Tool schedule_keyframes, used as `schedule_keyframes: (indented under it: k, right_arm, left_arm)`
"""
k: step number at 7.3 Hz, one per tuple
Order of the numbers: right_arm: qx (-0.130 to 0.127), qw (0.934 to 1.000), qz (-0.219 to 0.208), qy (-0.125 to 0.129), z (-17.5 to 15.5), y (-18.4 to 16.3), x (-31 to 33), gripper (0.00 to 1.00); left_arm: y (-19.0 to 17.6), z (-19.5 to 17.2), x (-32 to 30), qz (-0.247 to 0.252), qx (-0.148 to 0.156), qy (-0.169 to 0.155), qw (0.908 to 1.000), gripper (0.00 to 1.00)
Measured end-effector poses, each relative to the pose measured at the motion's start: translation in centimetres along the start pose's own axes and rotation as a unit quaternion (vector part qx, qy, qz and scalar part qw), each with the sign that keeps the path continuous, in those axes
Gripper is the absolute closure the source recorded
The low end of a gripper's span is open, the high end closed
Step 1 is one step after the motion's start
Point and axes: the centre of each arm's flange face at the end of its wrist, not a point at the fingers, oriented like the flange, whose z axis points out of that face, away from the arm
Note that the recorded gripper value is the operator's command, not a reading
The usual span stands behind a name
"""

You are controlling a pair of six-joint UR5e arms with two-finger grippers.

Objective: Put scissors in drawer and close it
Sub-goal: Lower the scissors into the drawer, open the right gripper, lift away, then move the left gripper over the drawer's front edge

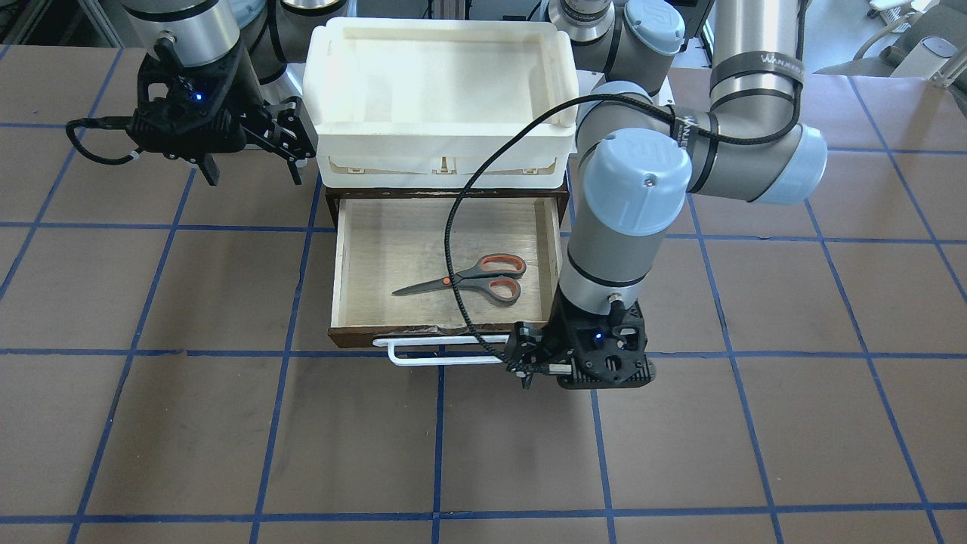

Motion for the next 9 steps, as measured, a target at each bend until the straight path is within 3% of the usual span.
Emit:
schedule_keyframes:
  k: [3, 5, 7, 9]
  right_arm:
    - [-0.006, 0.9999, 0.015, 0.002, -0.2, 0.4, 1.1, 0.00]
    - [0.000, 0.9998, 0.019, 0.001, -0.8, 0.8, 1.2, 0.00]
    - [0.002, 0.9998, 0.021, 0.000, -1.3, 1.3, 1.2, 0.00]
    - [-0.003, 0.9998, 0.021, -0.002, -1.0, 1.6, 1.1, 0.00]
  left_arm:
    - [-1.8, 3.0, 7.4, -0.049, 0.014, -0.006, 0.9987, 0.00]
    - [-1.5, 5.7, 10.4, -0.068, 0.004, -0.008, 0.9976, 0.00]
    - [-0.8, 8.5, 11.4, -0.064, -0.023, -0.019, 0.9975, 0.00]
    - [-0.4, 10.7, 11.8, -0.030, -0.062, -0.028, 0.9972, 0.00]
